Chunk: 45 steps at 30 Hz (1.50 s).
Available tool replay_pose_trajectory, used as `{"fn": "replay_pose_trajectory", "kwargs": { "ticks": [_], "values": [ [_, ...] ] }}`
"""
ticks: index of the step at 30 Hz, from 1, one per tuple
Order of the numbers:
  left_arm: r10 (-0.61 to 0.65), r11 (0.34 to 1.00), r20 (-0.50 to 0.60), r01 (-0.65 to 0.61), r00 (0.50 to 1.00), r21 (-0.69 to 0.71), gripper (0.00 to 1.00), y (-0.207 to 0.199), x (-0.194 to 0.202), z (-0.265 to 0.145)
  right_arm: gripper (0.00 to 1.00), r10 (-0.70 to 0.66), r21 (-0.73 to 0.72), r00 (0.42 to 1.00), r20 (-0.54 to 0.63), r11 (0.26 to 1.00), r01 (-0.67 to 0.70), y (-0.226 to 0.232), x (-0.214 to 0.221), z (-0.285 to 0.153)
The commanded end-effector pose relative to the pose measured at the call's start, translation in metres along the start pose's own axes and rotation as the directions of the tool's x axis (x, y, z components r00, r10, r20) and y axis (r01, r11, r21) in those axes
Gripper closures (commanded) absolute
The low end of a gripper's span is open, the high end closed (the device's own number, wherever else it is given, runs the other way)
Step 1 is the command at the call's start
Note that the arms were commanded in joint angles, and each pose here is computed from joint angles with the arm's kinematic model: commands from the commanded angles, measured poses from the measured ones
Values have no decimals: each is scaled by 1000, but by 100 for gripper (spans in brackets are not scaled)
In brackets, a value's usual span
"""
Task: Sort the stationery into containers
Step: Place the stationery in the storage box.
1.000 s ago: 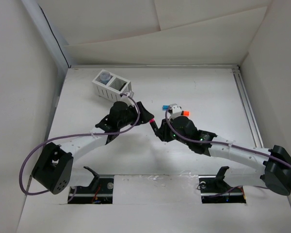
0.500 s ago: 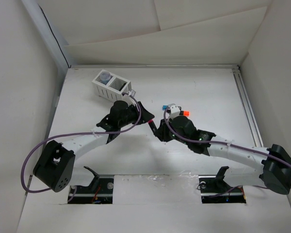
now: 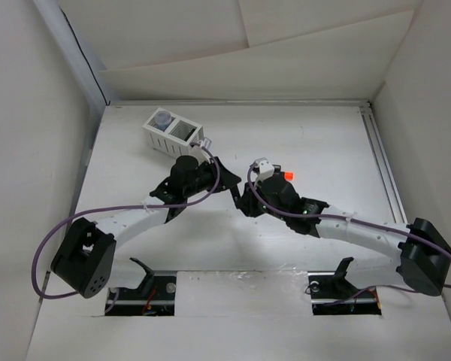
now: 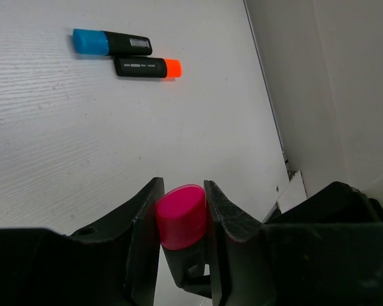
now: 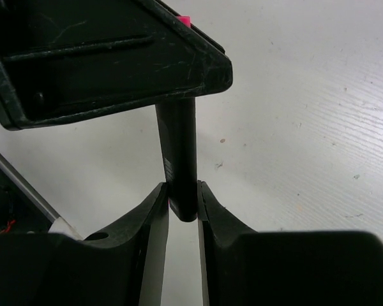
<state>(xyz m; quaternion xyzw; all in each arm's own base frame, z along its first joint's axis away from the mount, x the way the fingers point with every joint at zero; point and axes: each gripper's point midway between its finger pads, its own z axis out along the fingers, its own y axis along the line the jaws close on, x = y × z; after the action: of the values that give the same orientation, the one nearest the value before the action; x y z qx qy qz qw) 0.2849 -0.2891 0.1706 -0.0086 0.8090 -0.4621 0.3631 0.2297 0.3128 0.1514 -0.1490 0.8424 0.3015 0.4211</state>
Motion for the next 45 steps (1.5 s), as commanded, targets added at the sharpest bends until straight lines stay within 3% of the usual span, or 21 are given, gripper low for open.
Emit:
{"fn": "replay_pose_trajectory", "kwargs": {
  "ticks": [1,6,8,13,15,16,23,31,33,34,35,38,43,45],
  "values": [
    [34,999,27,-34,999,31,84,-11,-10,-3,82,7,-54,992,125,999,0,21,-43,-2],
    [27,1000,71,-27,997,6,91,-9,-17,-6,62,14,-50,993,117,999,-8,21,-41,0],
    [27,1000,77,-27,997,0,94,-8,-18,-5,59,14,-50,993,117,999,-8,21,-41,0],
    [22,999,87,-19,996,-40,97,1,-19,-5,24,23,-63,987,157,998,-13,24,-53,-11],
    [34,997,106,-27,994,-70,97,5,-24,-5,18,16,-66,986,164,998,-5,24,-54,-15],
    [33,996,111,-24,993,-86,97,4,-28,-5,10,18,-63,984,180,998,-7,22,-56,-20],
    [130,959,285,-47,950,-280,97,16,-102,-13,6,10,-32,975,220,999,-3,6,-60,-42],
    [193,897,536,74,822,-436,97,47,-227,-46,6,25,12,972,234,1000,-29,-21,-56,-48],
    [248,845,572,114,782,-522,97,65,-255,-59,6,27,19,971,238,999,-33,-24,-57,-48],
    [246,834,554,117,796,-539,97,73,-250,-54,6,28,33,972,233,999,-37,-29,-54,-47],
    [278,810,587,144,761,-569,97,73,-270,-63,6,29,24,973,228,999,-35,-28,-53,-47],
    [333,756,570,149,751,-638,95,88,-286,-60,5,35,22,974,225,999,-41,-34,-50,-47],
    [404,646,512,160,758,-747,95,121,-296,-47,5,46,10,972,229,999,-49,-39,-51,-49],
    [422,630,509,161,751,-760,95,123,-302,-46,5,49,11,972,229,999,-52,-41,-52,-49]
  ]
}}
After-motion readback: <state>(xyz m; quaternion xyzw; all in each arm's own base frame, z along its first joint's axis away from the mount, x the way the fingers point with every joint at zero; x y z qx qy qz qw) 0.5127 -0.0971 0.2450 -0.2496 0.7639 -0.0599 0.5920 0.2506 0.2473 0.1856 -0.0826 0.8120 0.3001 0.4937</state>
